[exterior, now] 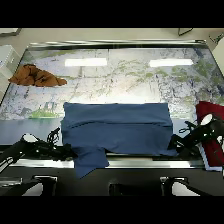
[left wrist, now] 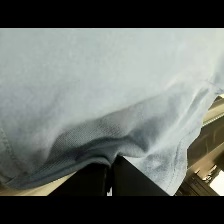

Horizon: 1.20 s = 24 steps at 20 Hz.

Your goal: Fold the clothes and pants, and hang the long-sleeved shirts on hangers.

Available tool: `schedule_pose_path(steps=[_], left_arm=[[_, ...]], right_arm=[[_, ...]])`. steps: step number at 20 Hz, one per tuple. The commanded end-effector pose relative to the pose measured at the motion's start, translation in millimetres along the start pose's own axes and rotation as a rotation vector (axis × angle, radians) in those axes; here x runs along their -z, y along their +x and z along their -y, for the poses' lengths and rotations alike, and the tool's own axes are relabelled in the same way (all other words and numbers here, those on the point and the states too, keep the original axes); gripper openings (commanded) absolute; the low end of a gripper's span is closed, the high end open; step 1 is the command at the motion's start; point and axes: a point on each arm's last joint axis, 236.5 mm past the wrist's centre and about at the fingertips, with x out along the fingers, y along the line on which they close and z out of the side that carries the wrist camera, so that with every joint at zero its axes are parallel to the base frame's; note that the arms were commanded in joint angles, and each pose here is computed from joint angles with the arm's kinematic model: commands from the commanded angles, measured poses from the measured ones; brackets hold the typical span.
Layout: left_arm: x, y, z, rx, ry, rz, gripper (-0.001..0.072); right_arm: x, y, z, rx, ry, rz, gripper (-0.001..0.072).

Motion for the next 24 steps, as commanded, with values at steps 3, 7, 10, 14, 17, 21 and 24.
schedule_pose_path(steps=[3, 7, 10, 14, 17, 21, 24], left_arm=[[0, -2, 2, -0.001, 0.019, 0.012, 0.0027], [-6, -10, 4, -0.019, 0.069, 0.032, 0.0026], [-28, -47, 22, -0.08, 0.206, 0.082, 0.0025], [-101, -120, 70, -0.159, 0.325, 0.308, 0.0025], [-151, -145, 110, -0.155, 0.384, 0.397, 0.0026], [-213, -142, 127, -0.145, 0.381, 0.381, 0.0027], [-244, -129, 123, -0.14, 0.345, 0.358, 0.0028]], right_arm=[[-15, 13, -11, -0.06, 0.02, 0.073, 0.0402], [-3, 12, -13, -0.064, -0.021, 0.023, 0.0039], [-13, -17, -19, -0.063, -0.094, 0.079, 0.0036], [-53, -90, -58, -0.124, -0.125, 0.272, 0.0036], [-98, -127, -87, -0.073, -0.162, 0.441, 0.0037], [-158, -145, -113, -0.108, -0.121, 0.552, 0.0038], [-180, -134, -127, -0.185, -0.062, 0.553, 0.0039]])
